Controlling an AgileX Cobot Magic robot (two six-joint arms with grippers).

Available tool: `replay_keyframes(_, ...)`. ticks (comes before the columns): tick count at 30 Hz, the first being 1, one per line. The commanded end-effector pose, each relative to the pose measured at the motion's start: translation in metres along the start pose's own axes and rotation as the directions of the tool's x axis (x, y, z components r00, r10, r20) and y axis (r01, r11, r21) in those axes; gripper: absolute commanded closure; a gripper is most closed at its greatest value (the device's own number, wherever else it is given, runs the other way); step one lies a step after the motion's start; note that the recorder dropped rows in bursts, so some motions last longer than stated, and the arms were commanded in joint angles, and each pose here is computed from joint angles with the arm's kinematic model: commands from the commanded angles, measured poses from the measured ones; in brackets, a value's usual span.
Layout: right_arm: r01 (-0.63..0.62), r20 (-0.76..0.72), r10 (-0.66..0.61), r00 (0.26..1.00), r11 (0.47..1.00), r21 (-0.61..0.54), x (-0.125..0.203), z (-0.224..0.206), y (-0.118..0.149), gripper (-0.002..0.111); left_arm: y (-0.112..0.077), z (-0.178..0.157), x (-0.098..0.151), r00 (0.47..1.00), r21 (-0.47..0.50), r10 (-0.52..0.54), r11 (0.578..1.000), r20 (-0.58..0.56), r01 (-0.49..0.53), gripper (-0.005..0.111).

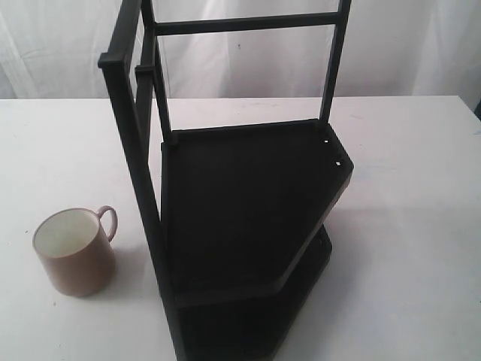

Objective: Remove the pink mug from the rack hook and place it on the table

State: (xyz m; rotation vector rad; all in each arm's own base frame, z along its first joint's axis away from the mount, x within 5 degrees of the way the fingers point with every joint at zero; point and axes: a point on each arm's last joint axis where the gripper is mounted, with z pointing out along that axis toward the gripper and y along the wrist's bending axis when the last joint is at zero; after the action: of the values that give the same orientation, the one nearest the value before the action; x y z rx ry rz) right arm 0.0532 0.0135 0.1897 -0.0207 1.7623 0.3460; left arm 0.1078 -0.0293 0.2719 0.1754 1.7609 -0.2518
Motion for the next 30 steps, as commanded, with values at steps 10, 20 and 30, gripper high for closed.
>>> replay_keyframes(10,-0.003,0.002,0.003,1.000,1.000,0.001,0.000,0.000,0.000,0.108,0.004,-0.013,0.045,1.000,-0.018,-0.014,1.000,0.019,0.014,0.107)
replay_keyframes(20,-0.003,0.003,0.003,1.000,1.000,0.000,0.000,0.000,0.000,0.108,0.010,-0.024,0.080,0.997,-0.079,0.002,0.997,-0.074,-0.008,0.107)
replay_keyframes(30,-0.003,0.001,0.003,1.000,1.000,0.001,0.001,0.000,0.000,0.108,0.011,-0.033,0.102,0.991,-0.090,0.118,0.988,-0.067,-0.124,0.107)
